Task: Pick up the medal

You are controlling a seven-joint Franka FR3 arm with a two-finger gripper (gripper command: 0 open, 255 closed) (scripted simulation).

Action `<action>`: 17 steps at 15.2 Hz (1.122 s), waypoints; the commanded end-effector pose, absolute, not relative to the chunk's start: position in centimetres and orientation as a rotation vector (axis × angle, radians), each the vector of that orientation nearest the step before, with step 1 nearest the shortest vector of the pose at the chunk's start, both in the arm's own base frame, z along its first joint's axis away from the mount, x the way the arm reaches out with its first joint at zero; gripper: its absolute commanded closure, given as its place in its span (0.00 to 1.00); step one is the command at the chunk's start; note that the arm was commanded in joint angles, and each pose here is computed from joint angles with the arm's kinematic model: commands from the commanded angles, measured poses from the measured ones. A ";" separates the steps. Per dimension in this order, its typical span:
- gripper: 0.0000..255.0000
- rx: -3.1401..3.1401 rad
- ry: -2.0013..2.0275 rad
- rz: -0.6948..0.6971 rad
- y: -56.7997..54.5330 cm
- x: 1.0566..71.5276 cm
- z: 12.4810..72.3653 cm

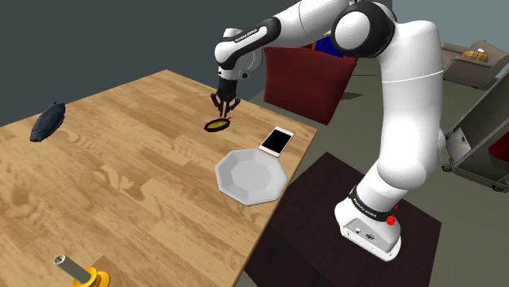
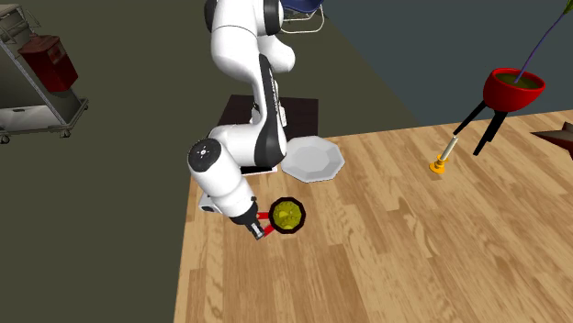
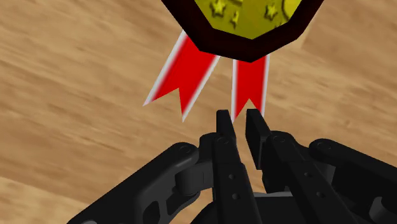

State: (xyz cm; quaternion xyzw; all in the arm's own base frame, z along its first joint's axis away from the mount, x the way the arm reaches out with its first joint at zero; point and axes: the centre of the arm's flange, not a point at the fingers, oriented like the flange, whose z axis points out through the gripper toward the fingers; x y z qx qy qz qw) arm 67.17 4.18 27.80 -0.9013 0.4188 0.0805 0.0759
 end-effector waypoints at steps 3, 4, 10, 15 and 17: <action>1.00 -2.703 1.255 0.244 4.2 67.1 27.7; 1.00 -2.703 1.255 0.244 4.2 67.1 27.6; 1.00 -2.703 1.255 0.244 4.3 67.2 30.2; 1.00 -2.703 1.255 0.244 4.3 67.2 32.9; 1.00 -2.703 1.255 0.244 4.3 67.2 33.9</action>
